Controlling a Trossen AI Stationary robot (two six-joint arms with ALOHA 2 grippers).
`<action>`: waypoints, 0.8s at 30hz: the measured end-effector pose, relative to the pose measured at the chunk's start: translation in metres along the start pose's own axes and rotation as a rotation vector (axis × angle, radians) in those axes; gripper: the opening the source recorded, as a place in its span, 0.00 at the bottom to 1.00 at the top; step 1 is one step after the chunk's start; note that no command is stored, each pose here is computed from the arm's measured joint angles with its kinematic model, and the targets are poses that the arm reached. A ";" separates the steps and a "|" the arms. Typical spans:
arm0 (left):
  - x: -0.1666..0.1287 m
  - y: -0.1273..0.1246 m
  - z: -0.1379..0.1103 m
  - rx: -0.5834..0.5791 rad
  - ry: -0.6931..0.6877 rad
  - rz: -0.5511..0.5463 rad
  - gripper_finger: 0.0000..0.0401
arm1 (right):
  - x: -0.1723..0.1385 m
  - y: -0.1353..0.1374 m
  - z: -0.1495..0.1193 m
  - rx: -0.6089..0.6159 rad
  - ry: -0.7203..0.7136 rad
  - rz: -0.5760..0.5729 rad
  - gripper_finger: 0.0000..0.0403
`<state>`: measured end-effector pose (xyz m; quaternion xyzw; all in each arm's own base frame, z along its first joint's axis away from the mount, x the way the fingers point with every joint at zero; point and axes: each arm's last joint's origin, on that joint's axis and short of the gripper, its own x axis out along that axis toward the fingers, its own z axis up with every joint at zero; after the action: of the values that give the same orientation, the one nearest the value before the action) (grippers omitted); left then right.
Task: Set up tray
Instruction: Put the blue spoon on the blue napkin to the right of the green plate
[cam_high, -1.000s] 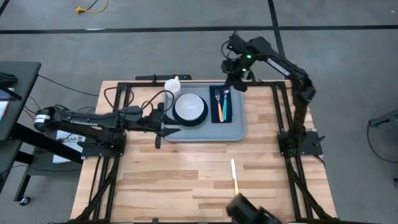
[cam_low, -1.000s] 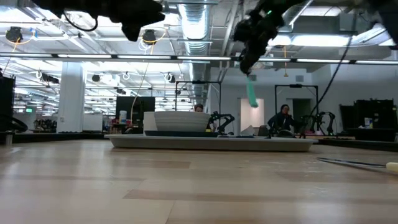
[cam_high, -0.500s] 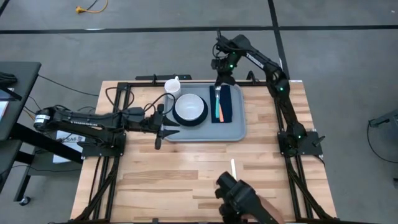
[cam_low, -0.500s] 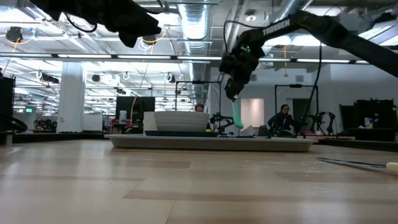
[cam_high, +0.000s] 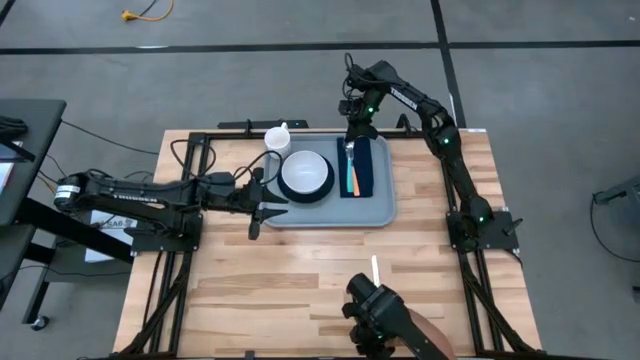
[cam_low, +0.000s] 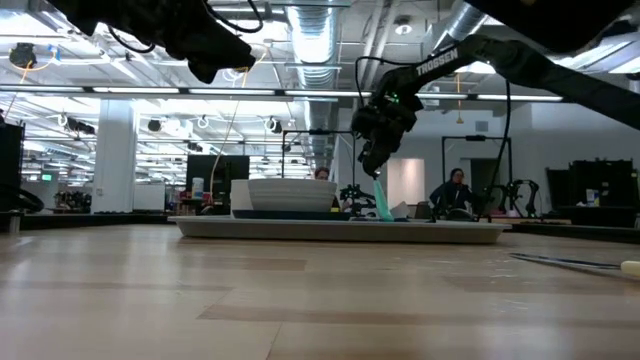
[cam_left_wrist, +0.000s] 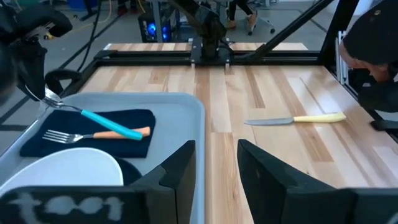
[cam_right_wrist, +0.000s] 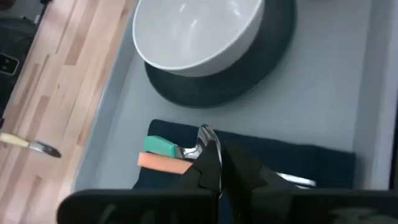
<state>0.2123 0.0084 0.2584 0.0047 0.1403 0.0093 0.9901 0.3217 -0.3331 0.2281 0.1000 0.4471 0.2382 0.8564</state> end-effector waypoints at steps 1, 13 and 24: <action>0.000 0.000 0.000 -0.001 0.005 0.000 0.27 | 0.001 0.001 0.001 -0.013 0.000 0.002 0.00; 0.000 0.000 -0.005 -0.015 0.046 -0.001 0.27 | 0.023 -0.005 0.006 -0.056 0.012 0.019 0.00; 0.000 0.000 -0.005 -0.030 0.057 -0.001 0.27 | 0.027 -0.010 0.003 -0.050 0.042 -0.003 0.00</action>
<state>0.2109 0.0082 0.2532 -0.0106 0.1682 0.0113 0.9856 0.3405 -0.3287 0.2067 0.0731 0.4589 0.2500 0.8495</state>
